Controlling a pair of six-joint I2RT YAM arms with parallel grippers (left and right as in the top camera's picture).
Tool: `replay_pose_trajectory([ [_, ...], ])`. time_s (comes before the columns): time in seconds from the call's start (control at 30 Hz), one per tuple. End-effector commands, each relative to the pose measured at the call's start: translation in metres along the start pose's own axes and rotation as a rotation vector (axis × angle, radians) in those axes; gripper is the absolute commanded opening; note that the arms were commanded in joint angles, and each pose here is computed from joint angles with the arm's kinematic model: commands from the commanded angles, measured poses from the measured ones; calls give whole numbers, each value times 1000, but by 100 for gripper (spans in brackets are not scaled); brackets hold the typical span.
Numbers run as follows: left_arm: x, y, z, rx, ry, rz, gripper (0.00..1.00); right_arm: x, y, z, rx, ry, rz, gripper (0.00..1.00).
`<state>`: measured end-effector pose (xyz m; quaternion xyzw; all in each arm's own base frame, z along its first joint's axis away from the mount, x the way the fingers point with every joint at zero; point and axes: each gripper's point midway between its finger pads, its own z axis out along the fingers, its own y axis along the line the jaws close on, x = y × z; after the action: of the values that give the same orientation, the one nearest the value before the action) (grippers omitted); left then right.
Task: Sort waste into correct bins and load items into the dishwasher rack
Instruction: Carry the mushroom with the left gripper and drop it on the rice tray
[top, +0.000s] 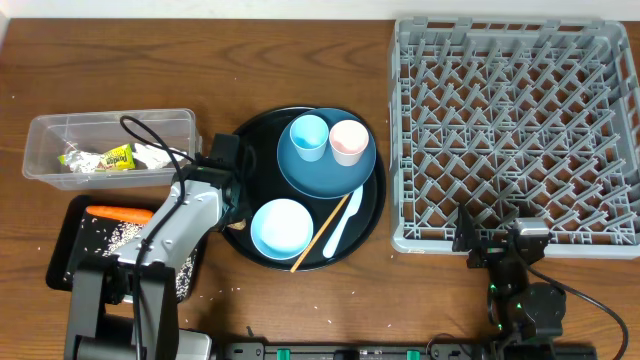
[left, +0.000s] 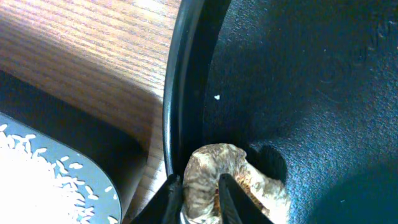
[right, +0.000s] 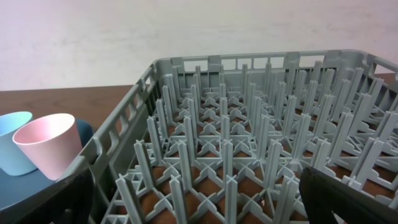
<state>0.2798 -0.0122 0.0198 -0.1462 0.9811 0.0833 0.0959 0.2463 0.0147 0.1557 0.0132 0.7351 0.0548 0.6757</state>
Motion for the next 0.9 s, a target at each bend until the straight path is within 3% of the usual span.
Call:
replay_pose_trajectory([
  [0.0, 3, 4, 3, -19, 9, 3, 19, 2, 4, 0, -16, 7, -10, 99],
  [0.1, 2, 4, 2, -17, 5, 2, 7, 2, 4, 0, -16, 7, -10, 99],
  [0.47, -12, 0, -11, -1, -29, 31, 6, 2, 4, 0, -16, 7, -10, 99],
  [0.87, -30, 11, -67, 56, -160, -30, 6, 2, 4, 0, -16, 7, -10, 99],
])
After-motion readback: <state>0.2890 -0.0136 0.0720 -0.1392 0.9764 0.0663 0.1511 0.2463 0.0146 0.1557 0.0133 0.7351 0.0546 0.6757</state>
